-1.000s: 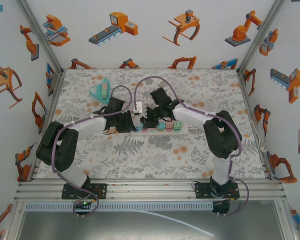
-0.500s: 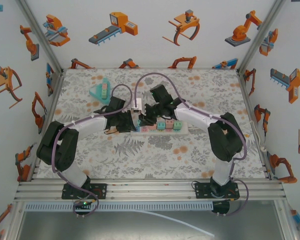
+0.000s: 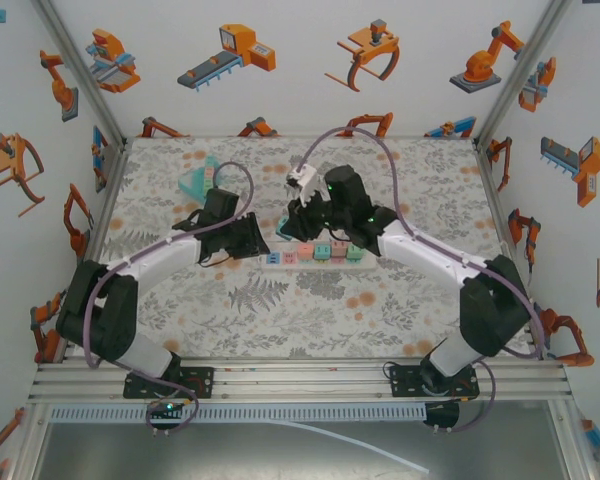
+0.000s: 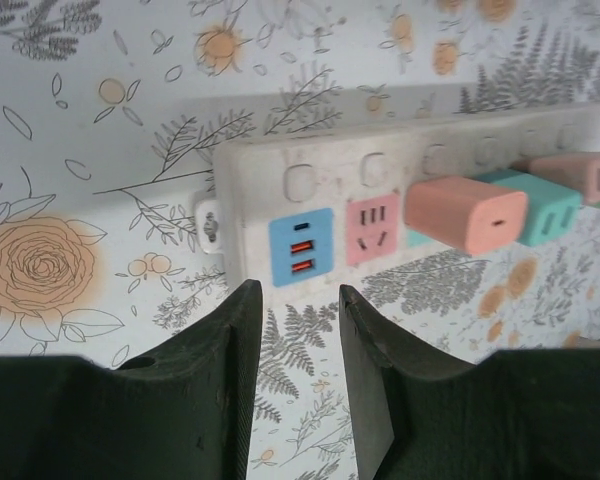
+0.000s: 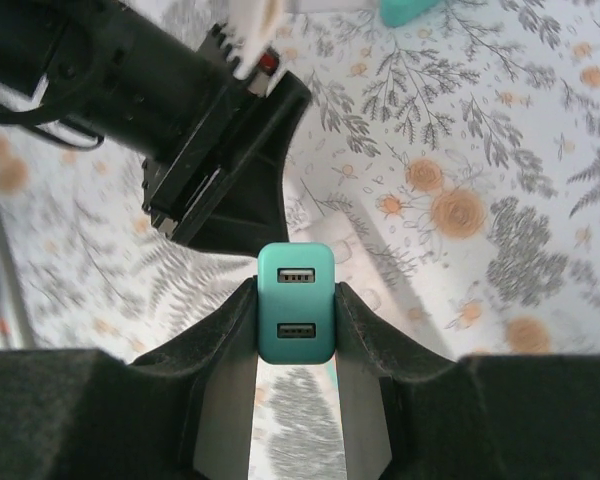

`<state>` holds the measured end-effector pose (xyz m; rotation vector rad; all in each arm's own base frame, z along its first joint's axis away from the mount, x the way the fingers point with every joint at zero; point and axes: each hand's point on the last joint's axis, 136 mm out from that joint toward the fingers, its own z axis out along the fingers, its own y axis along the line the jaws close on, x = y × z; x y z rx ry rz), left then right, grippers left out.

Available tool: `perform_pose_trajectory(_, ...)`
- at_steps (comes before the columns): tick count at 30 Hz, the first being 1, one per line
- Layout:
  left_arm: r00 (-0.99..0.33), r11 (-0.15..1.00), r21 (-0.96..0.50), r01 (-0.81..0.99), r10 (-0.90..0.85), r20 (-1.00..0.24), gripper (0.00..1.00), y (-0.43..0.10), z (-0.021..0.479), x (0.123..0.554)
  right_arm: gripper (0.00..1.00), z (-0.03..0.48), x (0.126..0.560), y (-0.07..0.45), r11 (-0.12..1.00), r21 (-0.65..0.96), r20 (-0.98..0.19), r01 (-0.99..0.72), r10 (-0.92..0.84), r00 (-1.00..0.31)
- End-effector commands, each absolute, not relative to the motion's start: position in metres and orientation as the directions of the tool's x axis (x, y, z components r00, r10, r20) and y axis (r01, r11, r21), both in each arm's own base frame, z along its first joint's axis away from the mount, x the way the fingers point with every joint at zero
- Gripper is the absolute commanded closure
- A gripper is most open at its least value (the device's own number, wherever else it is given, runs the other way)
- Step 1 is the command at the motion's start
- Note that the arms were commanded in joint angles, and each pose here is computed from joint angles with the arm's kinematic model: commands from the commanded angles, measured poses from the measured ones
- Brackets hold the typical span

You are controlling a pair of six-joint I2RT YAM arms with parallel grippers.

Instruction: Pull the plug off the socket

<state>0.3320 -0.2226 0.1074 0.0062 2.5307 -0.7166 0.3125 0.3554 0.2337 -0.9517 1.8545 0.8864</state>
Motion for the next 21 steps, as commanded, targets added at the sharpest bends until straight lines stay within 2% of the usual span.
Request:
perform_pose_trajectory(1,-0.821,0.841,-0.488,0.234,-0.097,-0.562,0.61,-0.223,0.149,0.331,0.85,0.264,0.323,0.342,0.56,0.466,-0.857,-0.685,0.093,-0.507)
perform_pose_trajectory(4,-0.793,0.83,-0.468,0.302,-0.054,-0.607,0.61,-0.219,0.17,0.318,0.84,0.248,0.315,0.336,0.578,0.566,-0.793,-0.588,0.187,-0.579)
perform_pose_trajectory(11,-0.73,0.807,-0.389,0.445,0.075,-0.679,0.6,-0.206,0.212,0.273,0.84,0.212,0.281,0.342,0.675,0.605,-0.744,-0.423,0.29,-0.601)
perform_pose_trajectory(16,-0.67,0.773,-0.313,0.552,0.187,-0.719,0.49,-0.195,0.242,0.235,0.85,0.177,0.265,0.353,0.683,0.671,-0.678,-0.289,0.409,-0.611)
perform_pose_trajectory(21,-0.549,0.719,-0.144,0.68,0.369,-0.75,0.39,-0.172,0.267,0.2,0.85,0.157,0.261,0.375,0.666,0.704,-0.657,-0.248,0.477,-0.583)
